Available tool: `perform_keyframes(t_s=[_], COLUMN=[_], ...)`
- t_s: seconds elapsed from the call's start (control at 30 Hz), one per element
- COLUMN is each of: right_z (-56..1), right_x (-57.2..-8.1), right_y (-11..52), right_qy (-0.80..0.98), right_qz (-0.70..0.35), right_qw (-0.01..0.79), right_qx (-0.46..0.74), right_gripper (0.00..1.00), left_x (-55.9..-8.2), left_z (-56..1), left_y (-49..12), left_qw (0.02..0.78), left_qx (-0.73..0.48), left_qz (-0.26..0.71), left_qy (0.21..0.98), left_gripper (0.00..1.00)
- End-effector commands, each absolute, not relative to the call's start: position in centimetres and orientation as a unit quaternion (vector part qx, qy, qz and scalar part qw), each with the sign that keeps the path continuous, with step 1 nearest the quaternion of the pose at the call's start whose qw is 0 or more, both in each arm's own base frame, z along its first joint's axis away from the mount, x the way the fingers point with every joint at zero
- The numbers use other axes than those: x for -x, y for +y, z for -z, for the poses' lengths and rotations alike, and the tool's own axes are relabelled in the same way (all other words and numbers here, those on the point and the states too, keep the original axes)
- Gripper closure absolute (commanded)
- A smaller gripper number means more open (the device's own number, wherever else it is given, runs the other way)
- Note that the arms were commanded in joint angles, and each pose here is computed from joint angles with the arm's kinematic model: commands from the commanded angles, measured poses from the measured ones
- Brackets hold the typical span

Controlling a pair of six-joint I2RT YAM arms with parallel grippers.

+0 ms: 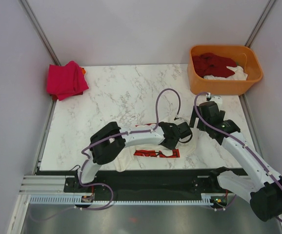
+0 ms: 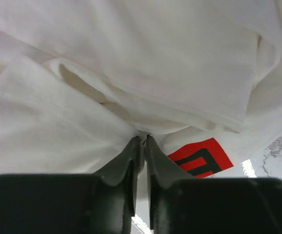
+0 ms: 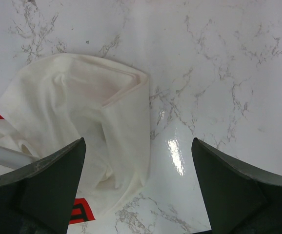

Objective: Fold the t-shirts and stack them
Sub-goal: Flatten the tshirt out

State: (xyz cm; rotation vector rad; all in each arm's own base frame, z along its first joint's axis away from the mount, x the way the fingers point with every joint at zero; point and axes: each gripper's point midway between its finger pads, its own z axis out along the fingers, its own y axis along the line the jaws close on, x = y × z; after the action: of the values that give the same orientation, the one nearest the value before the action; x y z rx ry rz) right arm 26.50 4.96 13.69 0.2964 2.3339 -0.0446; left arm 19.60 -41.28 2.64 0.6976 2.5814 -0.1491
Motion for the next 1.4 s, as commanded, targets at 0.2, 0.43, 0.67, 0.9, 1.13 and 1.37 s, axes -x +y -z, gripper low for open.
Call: perform_keyframes(t_s=[0.2, 0.43, 0.67, 0.9, 1.13, 1.37], right_z=[-14.6, -14.3, -12.7, -13.0, -13.4, -13.2], right_x=[-27.0, -27.3, -27.4, -29.2, -31.6, -34.3], right_y=[5.1, 7.1, 12.3, 12.6, 14.2, 18.4], right_qy=[0.911, 0.919, 0.935, 0.935, 0.931, 0.929], right_qz=[0.010, -0.032, -0.141, -0.127, -0.139, -0.147], right_qw=[0.396, 0.386, 0.326, 0.331, 0.337, 0.337], right_qx=[-0.114, -0.075, 0.003, 0.005, 0.004, 0.045], right_gripper=[0.02, 0.02, 0.04, 0.04, 0.05, 0.05], left_x=[-21.9, -24.4, -26.9, -26.3, -25.9, -24.8], left_z=[-8.7, -22.0, -31.2, -37.8, -32.1, -27.0], left_y=[-40.2, -36.7, -25.7, -13.1, -9.0, -7.9], left_qw=[0.296, 0.386, 0.450, 0.543, 0.499, 0.460], left_qx=[-0.235, -0.204, -0.109, 0.017, 0.040, 0.046], left_qz=[0.036, 0.045, 0.042, 0.001, -0.065, -0.075], left_qy=[0.925, 0.899, 0.886, 0.840, 0.863, 0.884], left_gripper=[0.98, 0.98, 0.98, 0.98, 0.98, 0.98])
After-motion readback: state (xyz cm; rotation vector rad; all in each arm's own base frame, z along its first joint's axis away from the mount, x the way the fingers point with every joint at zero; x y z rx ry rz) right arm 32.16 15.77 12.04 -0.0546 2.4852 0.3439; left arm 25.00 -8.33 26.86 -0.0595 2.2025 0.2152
